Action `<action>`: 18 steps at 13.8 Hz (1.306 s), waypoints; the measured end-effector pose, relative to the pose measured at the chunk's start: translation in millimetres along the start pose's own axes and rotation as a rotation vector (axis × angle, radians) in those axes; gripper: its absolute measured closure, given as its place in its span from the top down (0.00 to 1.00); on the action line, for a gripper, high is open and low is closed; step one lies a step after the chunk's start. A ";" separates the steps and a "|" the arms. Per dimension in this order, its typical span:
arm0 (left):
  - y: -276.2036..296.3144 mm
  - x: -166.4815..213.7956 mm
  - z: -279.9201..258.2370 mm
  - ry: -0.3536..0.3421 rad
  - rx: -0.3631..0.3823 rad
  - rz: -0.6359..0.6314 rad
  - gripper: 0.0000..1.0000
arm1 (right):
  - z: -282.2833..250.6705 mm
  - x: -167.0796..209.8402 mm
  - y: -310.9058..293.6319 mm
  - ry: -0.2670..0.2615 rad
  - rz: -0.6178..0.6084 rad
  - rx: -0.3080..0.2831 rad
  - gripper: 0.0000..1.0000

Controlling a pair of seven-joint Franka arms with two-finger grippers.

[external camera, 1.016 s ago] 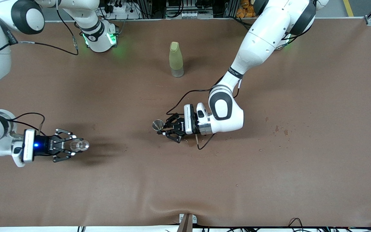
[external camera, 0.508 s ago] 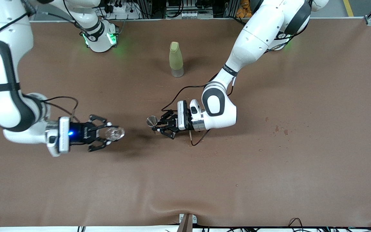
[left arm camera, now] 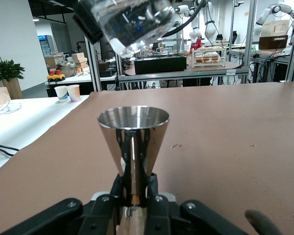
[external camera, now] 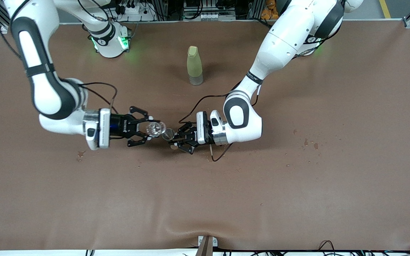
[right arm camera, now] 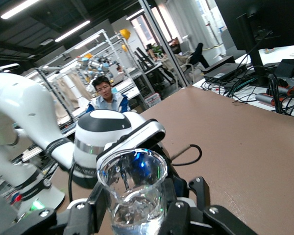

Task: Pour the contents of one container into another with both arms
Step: 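Tilt the jigger with the left gripper over the glass held by the right gripper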

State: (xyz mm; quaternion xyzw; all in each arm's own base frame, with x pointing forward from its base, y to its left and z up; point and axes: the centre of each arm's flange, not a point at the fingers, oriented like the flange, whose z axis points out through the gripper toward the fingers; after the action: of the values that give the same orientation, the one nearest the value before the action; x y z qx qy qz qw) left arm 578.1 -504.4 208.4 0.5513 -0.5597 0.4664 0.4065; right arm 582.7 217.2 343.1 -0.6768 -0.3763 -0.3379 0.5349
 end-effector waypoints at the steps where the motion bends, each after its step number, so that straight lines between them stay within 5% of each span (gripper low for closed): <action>1: -0.1 0.0 -0.1 0.000 0.000 0.000 0.21 | 13.3 -0.8 -6.6 0.008 0.011 -0.002 0.49; 13: -0.8 -1.6 -0.7 0.005 0.009 -0.011 0.21 | 25.5 -26.7 -34.9 -0.007 0.418 0.043 0.49; 18: -0.7 -1.9 -0.7 0.004 0.010 -0.011 0.21 | 23.1 -28.2 -33.5 -0.004 0.471 0.040 0.49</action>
State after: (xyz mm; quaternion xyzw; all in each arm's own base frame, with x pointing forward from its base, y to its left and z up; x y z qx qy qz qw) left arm 578.9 -503.3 206.9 0.5556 -0.5535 0.4679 0.4076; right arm 541.1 240.4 330.0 -0.7359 -0.2159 -0.1949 0.6114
